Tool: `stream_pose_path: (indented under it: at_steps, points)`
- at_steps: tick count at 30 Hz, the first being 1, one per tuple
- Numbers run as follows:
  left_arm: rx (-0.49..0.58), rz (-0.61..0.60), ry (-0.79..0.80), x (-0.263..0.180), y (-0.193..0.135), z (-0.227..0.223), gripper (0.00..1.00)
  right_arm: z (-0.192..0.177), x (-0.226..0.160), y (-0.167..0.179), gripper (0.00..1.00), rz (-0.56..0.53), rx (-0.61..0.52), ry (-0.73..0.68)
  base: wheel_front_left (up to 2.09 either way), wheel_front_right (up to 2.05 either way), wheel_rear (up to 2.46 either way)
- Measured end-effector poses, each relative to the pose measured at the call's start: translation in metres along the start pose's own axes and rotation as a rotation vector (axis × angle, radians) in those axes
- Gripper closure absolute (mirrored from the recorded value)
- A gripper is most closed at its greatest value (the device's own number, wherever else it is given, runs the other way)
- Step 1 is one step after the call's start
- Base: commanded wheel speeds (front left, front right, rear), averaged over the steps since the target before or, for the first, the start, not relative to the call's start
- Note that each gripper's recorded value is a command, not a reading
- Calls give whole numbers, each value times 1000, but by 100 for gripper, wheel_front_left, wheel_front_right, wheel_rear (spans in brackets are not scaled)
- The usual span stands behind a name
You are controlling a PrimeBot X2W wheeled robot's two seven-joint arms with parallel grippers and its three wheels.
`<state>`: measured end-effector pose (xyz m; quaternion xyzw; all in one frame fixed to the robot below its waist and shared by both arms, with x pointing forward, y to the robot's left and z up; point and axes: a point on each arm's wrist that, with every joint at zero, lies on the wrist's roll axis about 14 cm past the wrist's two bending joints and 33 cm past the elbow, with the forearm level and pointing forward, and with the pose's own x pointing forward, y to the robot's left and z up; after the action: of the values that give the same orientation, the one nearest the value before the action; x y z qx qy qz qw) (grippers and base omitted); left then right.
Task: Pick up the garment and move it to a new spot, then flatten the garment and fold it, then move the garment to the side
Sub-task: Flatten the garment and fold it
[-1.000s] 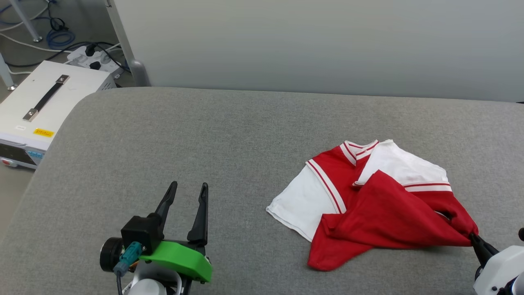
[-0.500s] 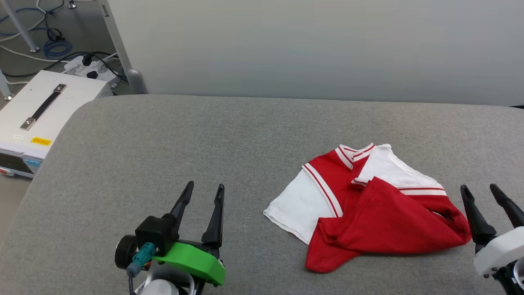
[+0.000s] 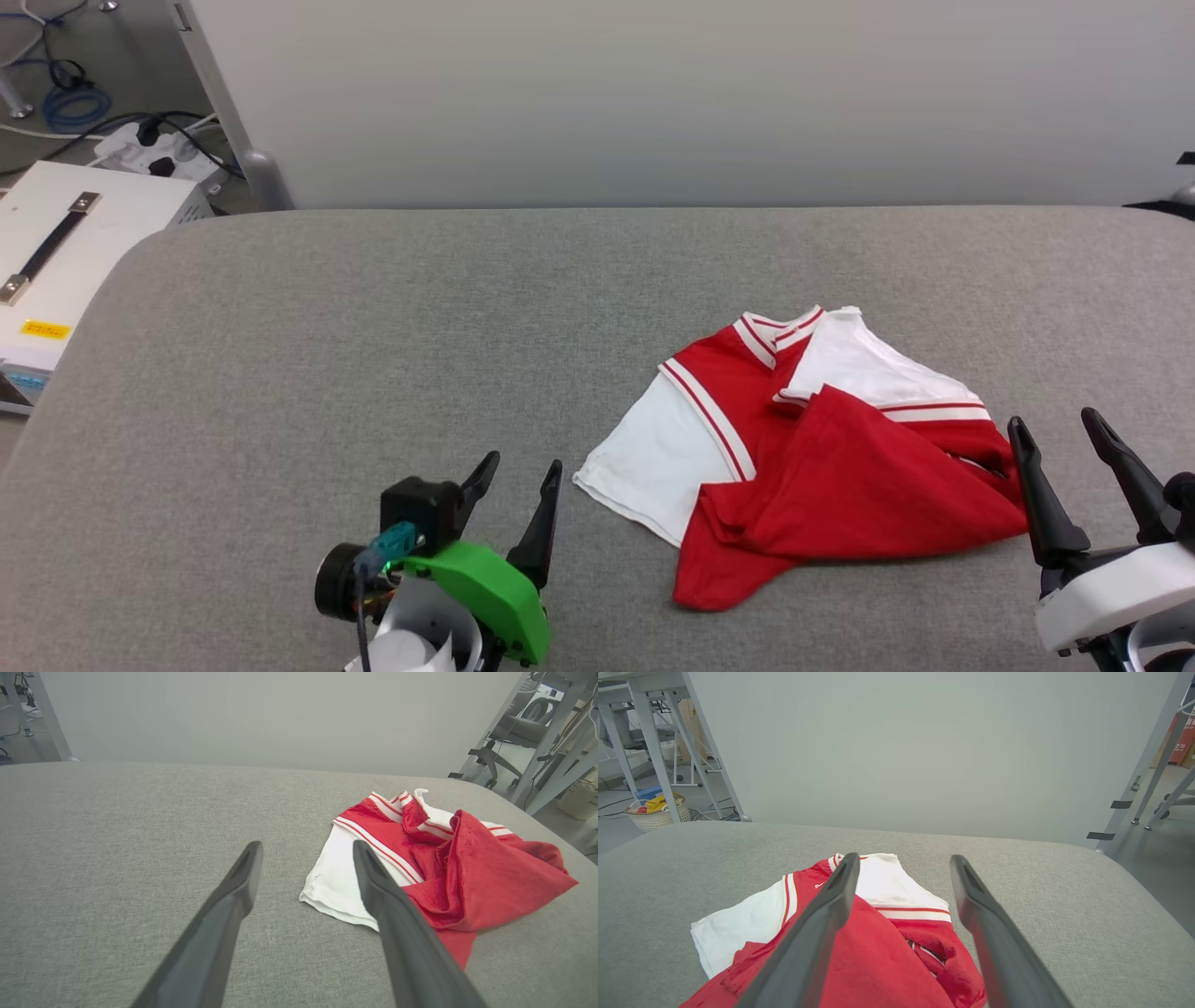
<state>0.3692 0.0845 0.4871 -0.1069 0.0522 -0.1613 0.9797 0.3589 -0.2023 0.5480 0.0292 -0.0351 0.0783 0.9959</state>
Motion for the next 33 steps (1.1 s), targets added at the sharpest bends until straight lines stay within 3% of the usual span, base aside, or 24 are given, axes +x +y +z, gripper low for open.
stream_pose_path:
  at_steps: [11,22,23,24,25,33]
  points:
    - [151,-121,454,48,-9,-55,0,-27,3,-5,0,-25,-2,85,0,0,0]
    - [192,-90,630,66,6,-106,0,-44,5,-20,0,-68,-15,132,0,0,0]
    - [192,-92,644,66,7,-111,36,-45,5,-21,0,-72,-16,134,0,0,0]
    - [193,-93,654,66,7,-114,83,-46,5,-22,0,-75,-16,138,0,0,0]
    - [193,-98,655,68,7,-115,100,-48,4,-23,0,-79,-15,144,0,0,0]
    - [143,-56,518,74,14,-92,100,-47,5,-24,0,-80,-23,143,0,0,0]
